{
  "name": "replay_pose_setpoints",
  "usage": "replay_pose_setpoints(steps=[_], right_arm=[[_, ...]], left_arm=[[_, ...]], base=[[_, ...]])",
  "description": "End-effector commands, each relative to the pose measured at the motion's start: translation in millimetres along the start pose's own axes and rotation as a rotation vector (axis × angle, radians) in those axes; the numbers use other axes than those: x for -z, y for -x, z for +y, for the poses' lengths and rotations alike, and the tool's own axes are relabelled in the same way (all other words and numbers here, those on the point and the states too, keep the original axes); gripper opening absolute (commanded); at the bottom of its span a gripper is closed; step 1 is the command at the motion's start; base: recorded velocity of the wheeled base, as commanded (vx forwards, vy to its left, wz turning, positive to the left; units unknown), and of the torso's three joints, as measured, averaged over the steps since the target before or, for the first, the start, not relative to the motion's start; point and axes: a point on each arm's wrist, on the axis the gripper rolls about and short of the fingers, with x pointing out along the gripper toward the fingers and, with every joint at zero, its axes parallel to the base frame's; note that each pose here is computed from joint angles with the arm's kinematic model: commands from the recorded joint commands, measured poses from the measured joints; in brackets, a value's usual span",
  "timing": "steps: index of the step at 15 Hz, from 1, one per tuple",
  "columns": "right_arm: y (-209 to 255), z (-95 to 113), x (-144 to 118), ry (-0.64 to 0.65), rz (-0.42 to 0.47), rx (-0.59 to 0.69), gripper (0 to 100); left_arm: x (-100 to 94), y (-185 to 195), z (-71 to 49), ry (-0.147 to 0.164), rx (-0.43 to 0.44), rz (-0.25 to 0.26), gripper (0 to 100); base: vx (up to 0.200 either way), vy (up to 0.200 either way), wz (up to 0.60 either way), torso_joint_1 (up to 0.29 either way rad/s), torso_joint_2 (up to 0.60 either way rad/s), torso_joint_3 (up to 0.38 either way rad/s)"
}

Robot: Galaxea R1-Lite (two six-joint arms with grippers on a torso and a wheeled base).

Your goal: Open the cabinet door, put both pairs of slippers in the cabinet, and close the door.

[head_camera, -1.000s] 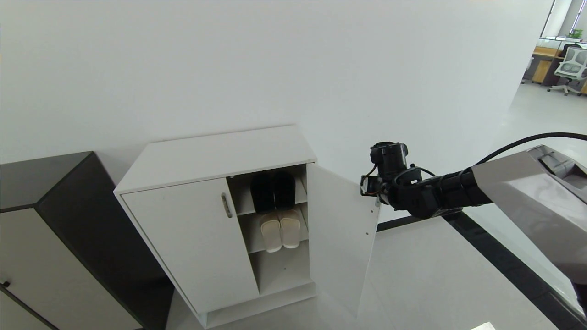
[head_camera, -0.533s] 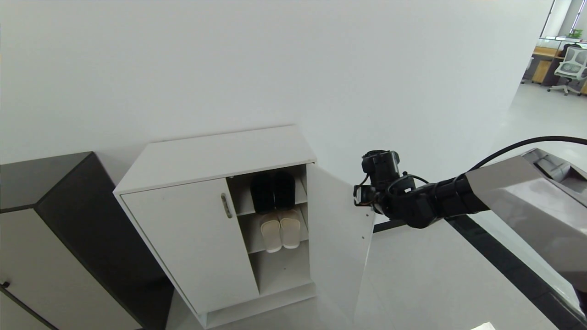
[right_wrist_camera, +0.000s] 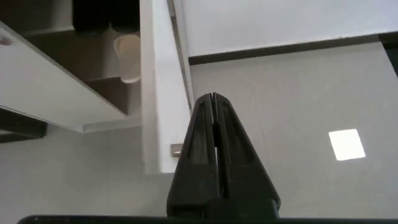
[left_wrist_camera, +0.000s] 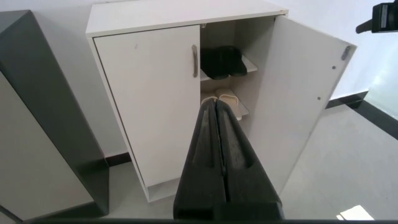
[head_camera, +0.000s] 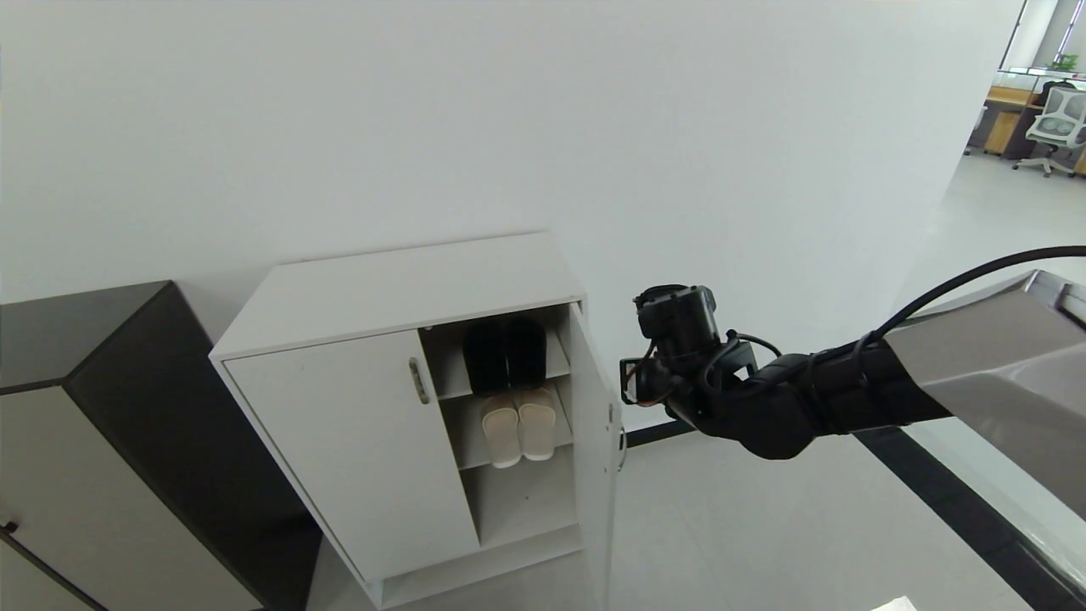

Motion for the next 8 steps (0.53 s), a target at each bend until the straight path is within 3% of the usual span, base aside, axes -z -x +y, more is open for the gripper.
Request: replay_pose_setpoints(steps=[1, 7, 8], right_arm=[[15.9, 7.3, -1.7, 0.01, -0.019, -0.033, 0], [17.3, 11.3, 5.6, 0.049, -0.068, -0.057, 0], [17.2, 11.3, 5.7, 0.05, -0.066, -0.057, 0]], left_arm=[[0.0, -0.1, 0.0, 0.0, 0.002, 0.001, 0], [0.0, -0.1, 0.0, 0.0, 0.0, 0.001, 0], [0.0, -0.1, 0.0, 0.0, 0.0, 0.001, 0]], base=[[0.0, 0.0, 0.0, 0.0, 0.0, 0.0], [0.0, 0.0, 0.0, 0.0, 0.0, 0.0], [0.0, 0.0, 0.6, 0.007, -0.01, 0.002]])
